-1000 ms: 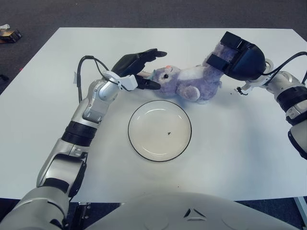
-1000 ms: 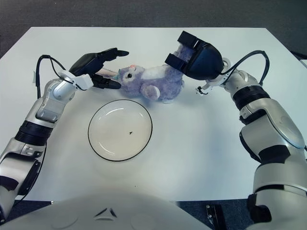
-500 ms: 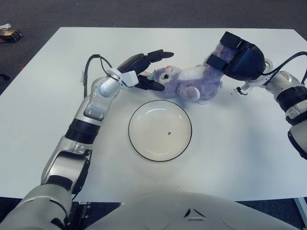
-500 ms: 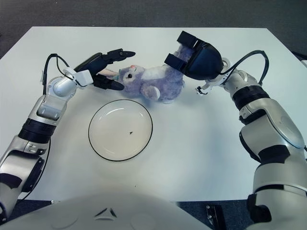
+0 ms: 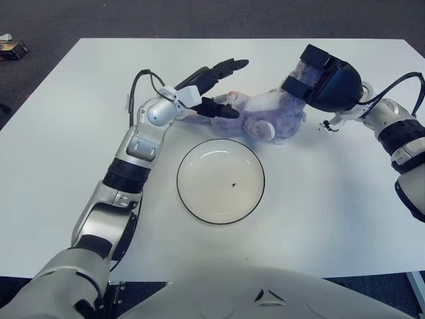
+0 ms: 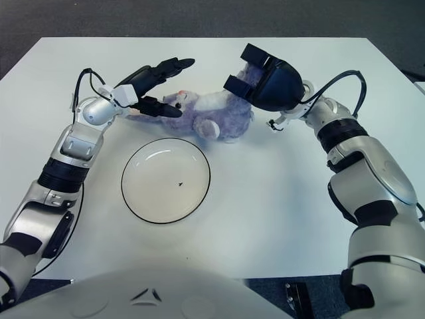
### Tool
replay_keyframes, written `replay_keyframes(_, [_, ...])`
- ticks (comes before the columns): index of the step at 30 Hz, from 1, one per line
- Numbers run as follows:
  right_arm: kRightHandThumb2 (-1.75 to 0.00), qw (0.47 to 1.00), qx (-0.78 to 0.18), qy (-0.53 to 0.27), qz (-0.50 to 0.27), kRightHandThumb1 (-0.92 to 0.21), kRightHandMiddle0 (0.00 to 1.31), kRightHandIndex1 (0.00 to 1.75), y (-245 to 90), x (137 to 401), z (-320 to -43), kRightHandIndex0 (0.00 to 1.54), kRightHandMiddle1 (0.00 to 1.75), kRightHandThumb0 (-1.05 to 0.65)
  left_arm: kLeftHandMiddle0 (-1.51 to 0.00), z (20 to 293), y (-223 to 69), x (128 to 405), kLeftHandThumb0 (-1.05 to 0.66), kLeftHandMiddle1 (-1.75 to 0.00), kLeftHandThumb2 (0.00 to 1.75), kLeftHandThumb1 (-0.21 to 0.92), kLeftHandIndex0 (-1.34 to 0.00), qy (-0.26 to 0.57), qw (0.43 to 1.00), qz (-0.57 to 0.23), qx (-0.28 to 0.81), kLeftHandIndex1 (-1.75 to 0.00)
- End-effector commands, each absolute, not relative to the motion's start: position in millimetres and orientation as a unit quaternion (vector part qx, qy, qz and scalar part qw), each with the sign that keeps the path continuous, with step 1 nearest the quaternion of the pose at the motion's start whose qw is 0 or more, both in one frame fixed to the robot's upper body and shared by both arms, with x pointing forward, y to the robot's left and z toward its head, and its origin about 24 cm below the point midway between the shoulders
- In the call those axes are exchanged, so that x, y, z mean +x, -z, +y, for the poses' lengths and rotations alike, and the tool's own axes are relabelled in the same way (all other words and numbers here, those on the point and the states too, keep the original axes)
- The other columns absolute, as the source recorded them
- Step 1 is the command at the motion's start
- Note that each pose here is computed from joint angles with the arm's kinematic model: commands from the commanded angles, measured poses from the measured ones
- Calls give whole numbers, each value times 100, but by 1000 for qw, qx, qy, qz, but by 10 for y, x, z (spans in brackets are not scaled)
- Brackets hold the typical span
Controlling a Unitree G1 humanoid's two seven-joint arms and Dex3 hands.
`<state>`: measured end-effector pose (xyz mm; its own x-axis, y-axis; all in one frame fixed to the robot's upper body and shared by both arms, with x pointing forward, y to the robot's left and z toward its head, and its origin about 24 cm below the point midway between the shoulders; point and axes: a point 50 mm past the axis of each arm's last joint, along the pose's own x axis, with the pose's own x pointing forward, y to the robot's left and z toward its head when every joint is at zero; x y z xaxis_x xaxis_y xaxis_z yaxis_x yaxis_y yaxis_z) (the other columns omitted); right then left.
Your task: Put the doll into the plate.
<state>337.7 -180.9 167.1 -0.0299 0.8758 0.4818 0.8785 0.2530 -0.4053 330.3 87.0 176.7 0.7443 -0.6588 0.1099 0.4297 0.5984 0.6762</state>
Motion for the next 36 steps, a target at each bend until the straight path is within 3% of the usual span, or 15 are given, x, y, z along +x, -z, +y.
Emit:
replay_keyframes(1, [-120,329,-612,6,-719,-38,43,160,-1660,3362,-1835,57,175,0,-21,858,-1798,3331,-73,0,0,81,-14,305,876,-179,329,-4])
replay_keyframes(8, [-119,336,-610,2,-718,-39,42,163,-1646,3340,-1858,55,174,0,-21,753,-1697,3520,-71,0,0,79,-14,278,877,-131,370,-3])
replay_keyframes(17, [-120,336,-609,2,-719,-39,41,168,-1646,3335,-1858,53,172,0,-20,734,-1686,3556,-71,0,0,78,-14,273,875,-127,378,-2])
replay_keyframes(21, [-119,337,-604,-1,-722,-41,40,172,-1653,3313,-1863,51,170,0,-13,656,-1653,3646,-73,0,0,78,-12,268,846,-89,452,-1])
replay_keyframes(31, [-119,337,-601,-2,-725,-41,39,174,-1662,3301,-1869,50,169,0,-7,627,-1645,3675,-73,0,0,78,-9,266,837,-82,471,0])
replay_keyframes(36, [-118,334,-594,-2,-732,-42,38,175,-1721,3280,-1872,49,170,0,-6,602,-1660,3695,-74,0,0,78,-9,279,802,-90,520,0])
